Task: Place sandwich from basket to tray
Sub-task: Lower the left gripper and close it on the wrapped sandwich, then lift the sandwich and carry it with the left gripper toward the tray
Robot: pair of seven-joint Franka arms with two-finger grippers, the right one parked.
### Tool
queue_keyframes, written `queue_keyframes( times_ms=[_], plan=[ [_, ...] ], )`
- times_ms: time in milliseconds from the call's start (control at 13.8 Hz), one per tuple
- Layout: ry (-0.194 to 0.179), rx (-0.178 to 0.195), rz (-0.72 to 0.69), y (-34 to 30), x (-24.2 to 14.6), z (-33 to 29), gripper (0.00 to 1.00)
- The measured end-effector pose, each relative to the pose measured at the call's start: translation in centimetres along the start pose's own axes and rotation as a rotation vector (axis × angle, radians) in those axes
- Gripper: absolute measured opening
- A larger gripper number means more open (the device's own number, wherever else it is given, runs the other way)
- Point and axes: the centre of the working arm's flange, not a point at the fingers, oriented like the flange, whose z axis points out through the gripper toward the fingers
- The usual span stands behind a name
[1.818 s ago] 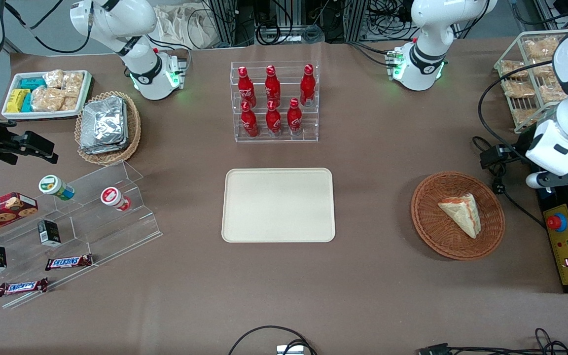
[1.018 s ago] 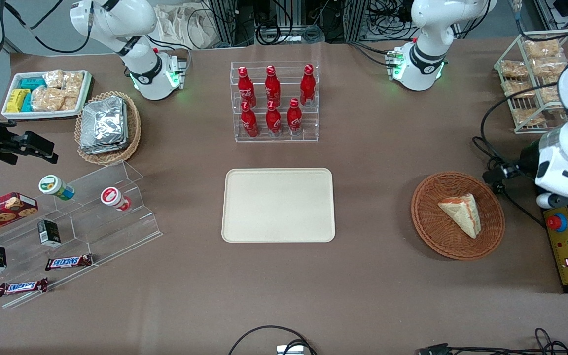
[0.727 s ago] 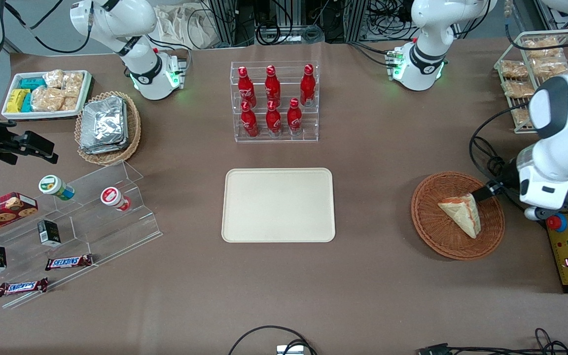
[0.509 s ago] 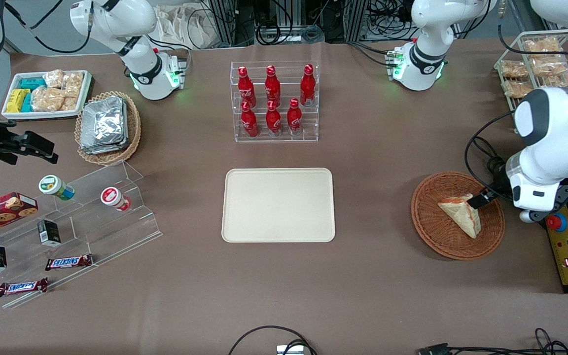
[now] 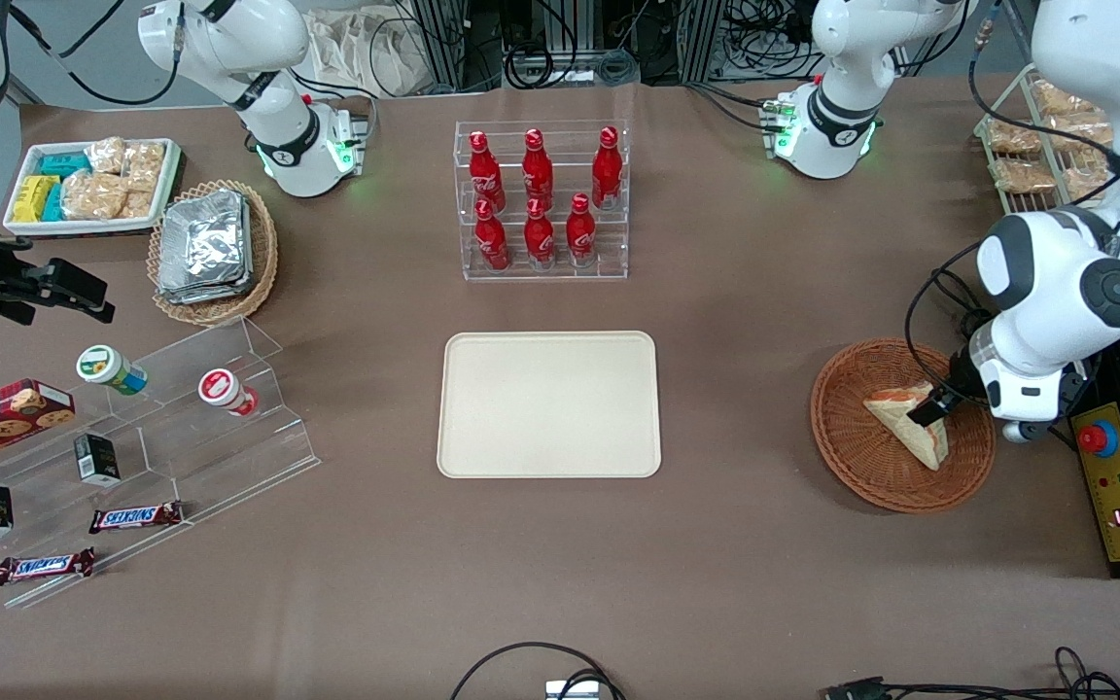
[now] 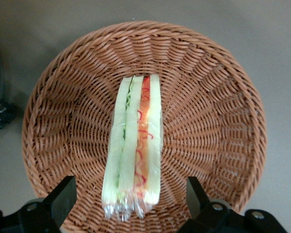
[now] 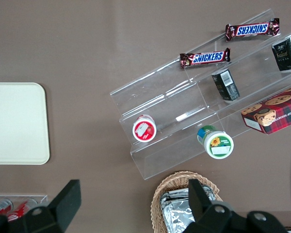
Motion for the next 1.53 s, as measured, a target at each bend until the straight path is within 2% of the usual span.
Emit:
queue_keyframes(
  times_ms=[436,582,873,945,1309,1455,1527],
  plan=[
    [-0.054,0.026,-0.013,-0.4,-0.2,3.8,1.0],
    [-0.059,0.032,-0.007,-0.4,-0.2,4.6,0.95],
    [-0.043,0.025,-0.001,0.3,0.6,3.9,0.51],
    [-0.049,0.035,0.005,0.5,0.9,3.5,0.41],
    [-0.115,0.136,0.067,3.9,2.0,-2.6,0.28],
    [-0.148,0.177,0.134,6.6,1.2,-6.5,0.19],
    [-0.167,0.197,0.188,8.3,0.2,-8.8,0.19]
  ],
)
